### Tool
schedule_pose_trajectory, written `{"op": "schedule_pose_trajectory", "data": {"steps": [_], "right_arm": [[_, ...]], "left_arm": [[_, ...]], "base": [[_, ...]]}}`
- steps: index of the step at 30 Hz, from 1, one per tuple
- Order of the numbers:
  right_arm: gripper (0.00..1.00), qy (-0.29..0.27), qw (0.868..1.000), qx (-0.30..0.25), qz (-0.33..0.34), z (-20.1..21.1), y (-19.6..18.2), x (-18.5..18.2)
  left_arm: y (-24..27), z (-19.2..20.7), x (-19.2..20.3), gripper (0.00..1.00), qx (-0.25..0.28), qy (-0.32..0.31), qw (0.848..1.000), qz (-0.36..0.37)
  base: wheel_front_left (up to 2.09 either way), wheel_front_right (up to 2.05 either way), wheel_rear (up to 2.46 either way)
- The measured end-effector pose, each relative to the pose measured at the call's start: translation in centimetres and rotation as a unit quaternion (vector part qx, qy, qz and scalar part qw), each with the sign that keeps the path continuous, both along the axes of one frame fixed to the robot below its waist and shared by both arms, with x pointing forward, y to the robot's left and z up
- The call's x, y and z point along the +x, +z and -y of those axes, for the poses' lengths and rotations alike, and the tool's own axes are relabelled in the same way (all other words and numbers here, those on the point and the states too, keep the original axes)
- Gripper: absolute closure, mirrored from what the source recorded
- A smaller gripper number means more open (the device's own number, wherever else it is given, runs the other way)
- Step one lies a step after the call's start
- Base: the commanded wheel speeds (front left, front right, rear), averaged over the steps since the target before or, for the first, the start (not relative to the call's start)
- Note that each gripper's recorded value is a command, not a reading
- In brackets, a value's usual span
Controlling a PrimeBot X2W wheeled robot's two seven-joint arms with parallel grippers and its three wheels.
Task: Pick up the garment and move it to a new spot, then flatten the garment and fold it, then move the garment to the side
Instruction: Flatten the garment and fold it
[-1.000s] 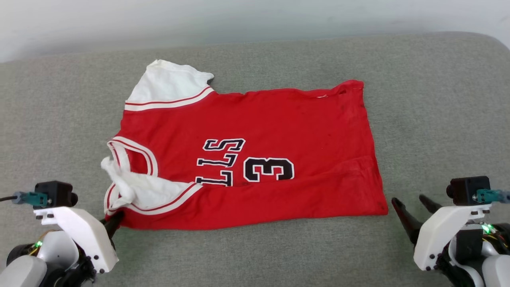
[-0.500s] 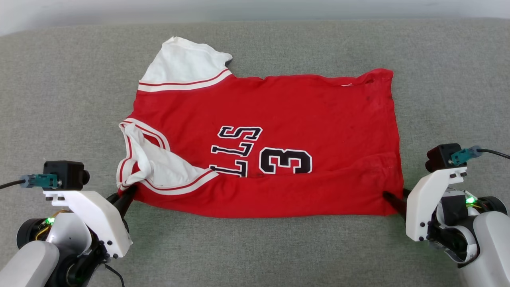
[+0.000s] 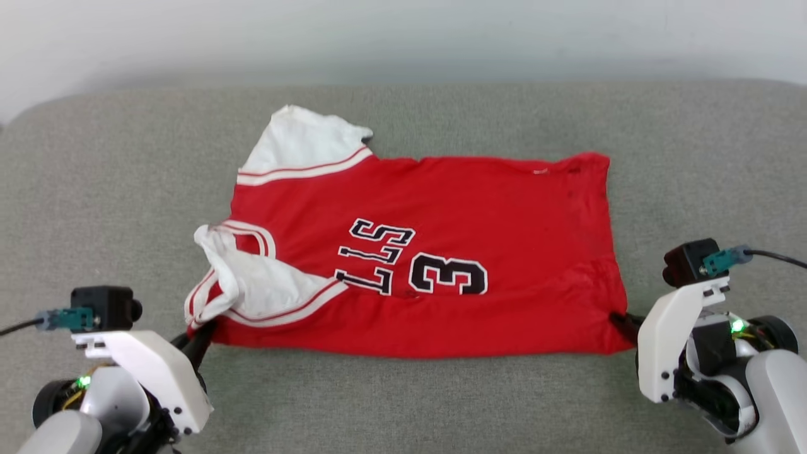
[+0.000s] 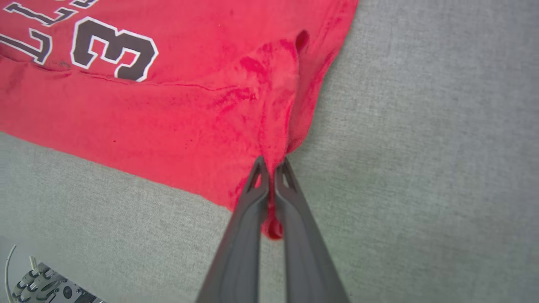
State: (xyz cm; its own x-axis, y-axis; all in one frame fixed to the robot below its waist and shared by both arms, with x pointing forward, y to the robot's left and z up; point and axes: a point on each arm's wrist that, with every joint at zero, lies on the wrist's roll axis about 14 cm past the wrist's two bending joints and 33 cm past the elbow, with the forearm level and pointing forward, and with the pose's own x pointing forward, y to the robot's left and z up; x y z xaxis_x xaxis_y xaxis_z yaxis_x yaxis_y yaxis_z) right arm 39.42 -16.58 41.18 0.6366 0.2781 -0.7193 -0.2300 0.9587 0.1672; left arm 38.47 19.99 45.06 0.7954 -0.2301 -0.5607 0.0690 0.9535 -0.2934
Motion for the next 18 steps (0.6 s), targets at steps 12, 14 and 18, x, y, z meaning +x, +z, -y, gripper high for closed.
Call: {"op": "schedule_pose_trajectory", "data": {"steps": [12, 14, 18], "right_arm": [[1.00, -0.023, 1.000, 0.006, 0.000, 1.3, 0.9, -5.3], [0.89, -0.043, 0.998, 0.017, -0.033, 1.5, -1.2, -7.2], [0.00, -0.056, 0.998, 0.027, -0.003, 1.4, -1.0, -6.9]], "left_arm": [[-1.3, 0.9, -6.6, 1.00, -0.027, 0.011, 0.998, -0.048], [-3.1, 1.5, -7.2, 1.00, -0.044, 0.021, 0.996, -0.073], [-4.0, 1.3, -6.7, 0.00, -0.041, 0.028, 0.996, -0.072]], "base": [[0.00, 0.00, 0.00], [0.00, 0.00, 0.00], [0.00, 0.00, 0.00]]}}
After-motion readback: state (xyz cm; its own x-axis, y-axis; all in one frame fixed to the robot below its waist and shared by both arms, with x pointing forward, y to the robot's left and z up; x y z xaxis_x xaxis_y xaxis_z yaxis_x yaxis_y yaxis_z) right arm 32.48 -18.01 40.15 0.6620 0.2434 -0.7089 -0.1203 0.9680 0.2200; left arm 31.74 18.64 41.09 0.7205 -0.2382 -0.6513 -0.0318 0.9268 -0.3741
